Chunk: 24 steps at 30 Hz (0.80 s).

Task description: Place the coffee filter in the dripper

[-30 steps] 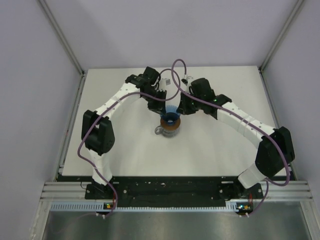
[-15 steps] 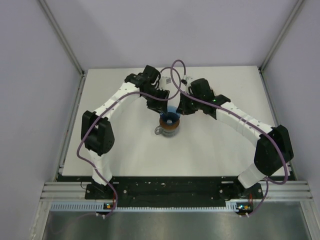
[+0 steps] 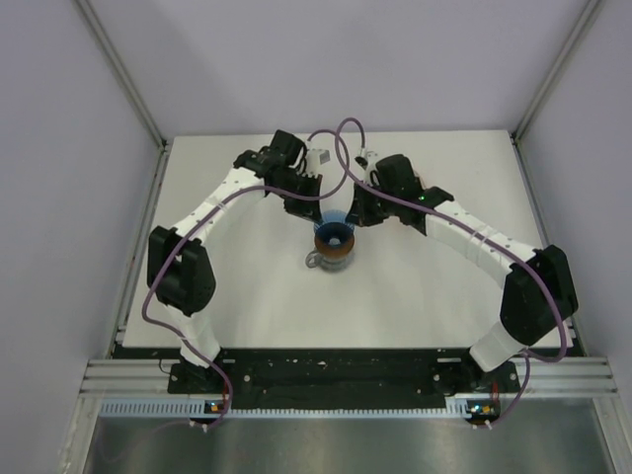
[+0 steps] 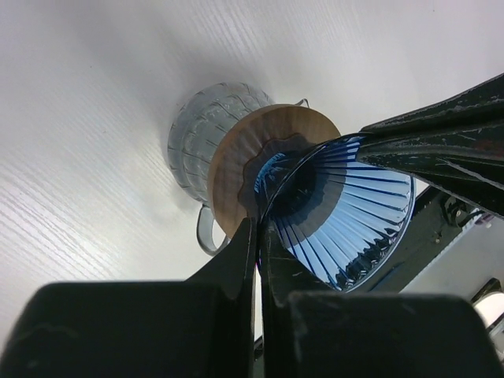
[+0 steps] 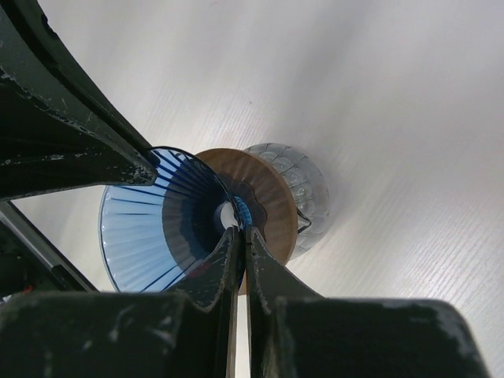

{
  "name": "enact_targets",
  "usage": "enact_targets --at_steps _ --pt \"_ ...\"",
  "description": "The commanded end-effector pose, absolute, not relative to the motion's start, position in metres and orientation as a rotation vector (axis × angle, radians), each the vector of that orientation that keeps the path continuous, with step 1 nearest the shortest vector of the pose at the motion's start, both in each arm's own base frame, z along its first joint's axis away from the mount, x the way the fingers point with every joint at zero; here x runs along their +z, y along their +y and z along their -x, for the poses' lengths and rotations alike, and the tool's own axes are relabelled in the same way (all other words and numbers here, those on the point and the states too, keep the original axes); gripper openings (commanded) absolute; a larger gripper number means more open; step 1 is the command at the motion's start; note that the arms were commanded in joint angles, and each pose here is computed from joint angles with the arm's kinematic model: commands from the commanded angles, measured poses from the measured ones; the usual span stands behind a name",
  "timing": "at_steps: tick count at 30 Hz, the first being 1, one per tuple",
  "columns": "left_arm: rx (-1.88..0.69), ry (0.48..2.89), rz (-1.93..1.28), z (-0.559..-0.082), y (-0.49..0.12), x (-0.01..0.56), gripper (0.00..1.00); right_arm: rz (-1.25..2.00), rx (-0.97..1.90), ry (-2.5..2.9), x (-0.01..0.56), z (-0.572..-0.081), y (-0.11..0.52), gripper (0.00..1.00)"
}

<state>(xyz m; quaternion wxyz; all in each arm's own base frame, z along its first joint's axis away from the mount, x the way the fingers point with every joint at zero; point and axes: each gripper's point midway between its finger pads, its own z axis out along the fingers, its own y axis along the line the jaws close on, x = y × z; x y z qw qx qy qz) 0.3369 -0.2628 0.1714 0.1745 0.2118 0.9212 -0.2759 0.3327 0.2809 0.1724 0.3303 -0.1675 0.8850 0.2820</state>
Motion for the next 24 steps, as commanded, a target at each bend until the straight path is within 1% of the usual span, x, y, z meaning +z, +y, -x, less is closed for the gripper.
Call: enact_targets --at_steps 1,5,10,13,18,21,24 --pt "-0.704 2.635 -0.614 -0.334 -0.252 0.153 0.00 0.445 0.678 2.386 0.142 -0.335 0.273 0.00" --pt "-0.683 2.585 -0.644 -0.330 -0.246 0.134 0.00 0.446 0.673 2.418 0.120 -0.327 0.268 0.00" --pt "-0.685 2.630 -0.675 -0.317 -0.244 0.110 0.00 0.452 0.682 2.451 0.094 -0.317 0.265 0.00" --pt "-0.648 2.610 -0.704 -0.318 -0.243 0.105 0.00 0.445 0.655 2.459 0.084 -0.315 0.259 0.00" --pt "-0.627 2.683 -0.703 -0.315 -0.240 0.080 0.00 0.430 0.645 2.505 0.065 -0.310 0.253 0.00" --pt "-0.647 2.696 -0.704 -0.314 -0.240 0.075 0.00 0.434 0.651 2.498 0.068 -0.310 0.253 0.00" --pt "-0.674 2.651 -0.700 -0.321 -0.246 0.090 0.00 0.448 0.696 2.459 0.086 -0.315 0.261 0.00"
